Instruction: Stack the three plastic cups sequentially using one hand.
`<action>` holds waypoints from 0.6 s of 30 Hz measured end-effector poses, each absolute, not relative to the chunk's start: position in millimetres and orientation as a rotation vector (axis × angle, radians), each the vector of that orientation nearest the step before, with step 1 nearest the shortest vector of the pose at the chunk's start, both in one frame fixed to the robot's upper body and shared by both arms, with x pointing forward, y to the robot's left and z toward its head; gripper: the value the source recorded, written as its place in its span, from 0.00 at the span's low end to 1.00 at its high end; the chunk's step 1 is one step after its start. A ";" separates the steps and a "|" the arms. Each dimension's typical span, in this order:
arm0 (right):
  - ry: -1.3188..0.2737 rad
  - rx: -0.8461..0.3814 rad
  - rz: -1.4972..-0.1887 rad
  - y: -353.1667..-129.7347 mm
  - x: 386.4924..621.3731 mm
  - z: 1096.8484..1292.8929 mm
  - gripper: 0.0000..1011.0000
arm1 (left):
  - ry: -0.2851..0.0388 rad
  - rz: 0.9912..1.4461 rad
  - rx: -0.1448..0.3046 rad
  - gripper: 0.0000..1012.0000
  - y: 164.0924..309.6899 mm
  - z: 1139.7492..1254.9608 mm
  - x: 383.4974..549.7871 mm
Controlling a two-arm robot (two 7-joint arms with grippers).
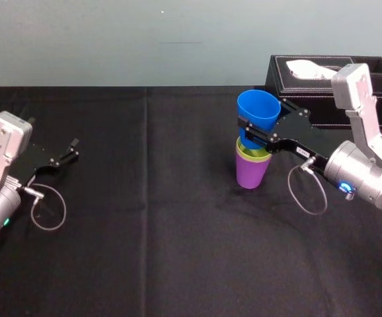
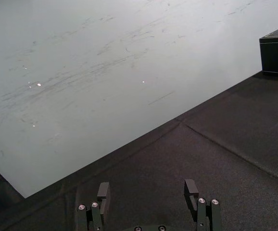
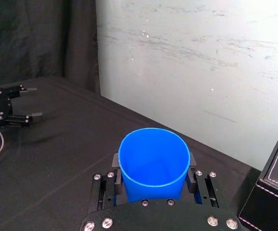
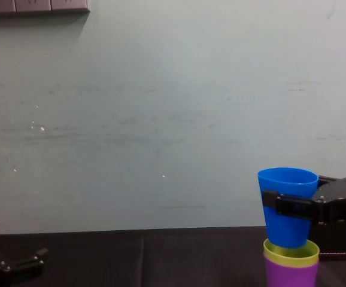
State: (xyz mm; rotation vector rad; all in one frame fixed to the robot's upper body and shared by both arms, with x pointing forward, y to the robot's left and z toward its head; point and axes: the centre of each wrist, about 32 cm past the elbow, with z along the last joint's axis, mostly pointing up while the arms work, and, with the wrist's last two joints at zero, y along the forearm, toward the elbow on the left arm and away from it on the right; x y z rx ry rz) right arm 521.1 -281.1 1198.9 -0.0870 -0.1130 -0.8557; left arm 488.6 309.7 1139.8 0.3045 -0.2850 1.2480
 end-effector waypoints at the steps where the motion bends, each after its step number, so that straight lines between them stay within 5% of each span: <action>1: -0.111 -0.089 -0.857 -281.2 521.7 1197.8 0.72 | -0.285 1.248 0.304 1.00 309.7 1139.8 488.6; 18: -0.091 -0.117 -0.869 -281.2 525.9 1183.0 0.72 | -0.285 1.248 0.304 1.00 309.6 1139.8 488.6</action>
